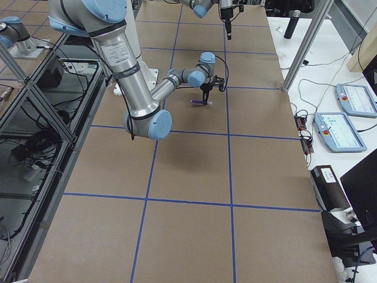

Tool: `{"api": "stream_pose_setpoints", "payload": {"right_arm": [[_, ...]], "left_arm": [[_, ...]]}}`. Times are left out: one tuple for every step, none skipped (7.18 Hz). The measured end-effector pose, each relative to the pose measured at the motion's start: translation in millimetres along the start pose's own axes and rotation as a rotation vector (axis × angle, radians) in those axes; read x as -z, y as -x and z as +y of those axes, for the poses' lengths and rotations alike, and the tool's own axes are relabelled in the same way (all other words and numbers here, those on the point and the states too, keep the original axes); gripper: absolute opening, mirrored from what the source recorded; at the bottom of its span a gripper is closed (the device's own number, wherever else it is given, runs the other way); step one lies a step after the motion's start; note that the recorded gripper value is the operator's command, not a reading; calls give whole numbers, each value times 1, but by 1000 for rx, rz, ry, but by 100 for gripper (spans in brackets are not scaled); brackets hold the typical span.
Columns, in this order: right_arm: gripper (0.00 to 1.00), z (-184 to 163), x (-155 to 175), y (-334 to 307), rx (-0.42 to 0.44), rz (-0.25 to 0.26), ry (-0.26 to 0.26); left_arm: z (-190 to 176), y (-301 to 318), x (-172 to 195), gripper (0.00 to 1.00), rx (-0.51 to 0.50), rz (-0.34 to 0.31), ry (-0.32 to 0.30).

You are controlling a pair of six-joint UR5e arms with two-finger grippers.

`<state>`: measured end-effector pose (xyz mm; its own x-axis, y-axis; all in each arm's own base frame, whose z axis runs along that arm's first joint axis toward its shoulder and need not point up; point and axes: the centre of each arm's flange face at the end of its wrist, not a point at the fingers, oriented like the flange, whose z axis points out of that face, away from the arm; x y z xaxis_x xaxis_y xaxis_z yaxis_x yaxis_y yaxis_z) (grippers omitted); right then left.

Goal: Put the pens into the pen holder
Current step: 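Lift the purple marker upright with the right gripper, then carry the purple marker with the right gripper over the pink cup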

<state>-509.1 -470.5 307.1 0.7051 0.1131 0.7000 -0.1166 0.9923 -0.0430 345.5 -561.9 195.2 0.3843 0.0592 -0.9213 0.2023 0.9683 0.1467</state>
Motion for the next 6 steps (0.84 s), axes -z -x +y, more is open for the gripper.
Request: {"api": "stream_pose_setpoints", "payload": {"right_arm": [[0, -11, 29, -1, -5, -44, -22], [0, -20, 65, 2, 0, -97, -75], [0, -22, 104, 9, 23, -168, -167], [0, -19, 135, 21, 59, -260, -285], [0, -9, 150, 36, 95, -357, -409], [0, 10, 151, 53, 124, -429, -516]], "left_arm": [[-2, 2, 2, 98, -11, -2, -3], [-6, 11, 4, 98, -39, -13, -7], [-11, 27, 4, 98, -69, -33, -9], [-16, 41, 2, 99, -88, -53, -7], [-19, 50, -3, 99, -90, -68, -3], [-22, 56, -6, 99, -86, -77, 0]]}}
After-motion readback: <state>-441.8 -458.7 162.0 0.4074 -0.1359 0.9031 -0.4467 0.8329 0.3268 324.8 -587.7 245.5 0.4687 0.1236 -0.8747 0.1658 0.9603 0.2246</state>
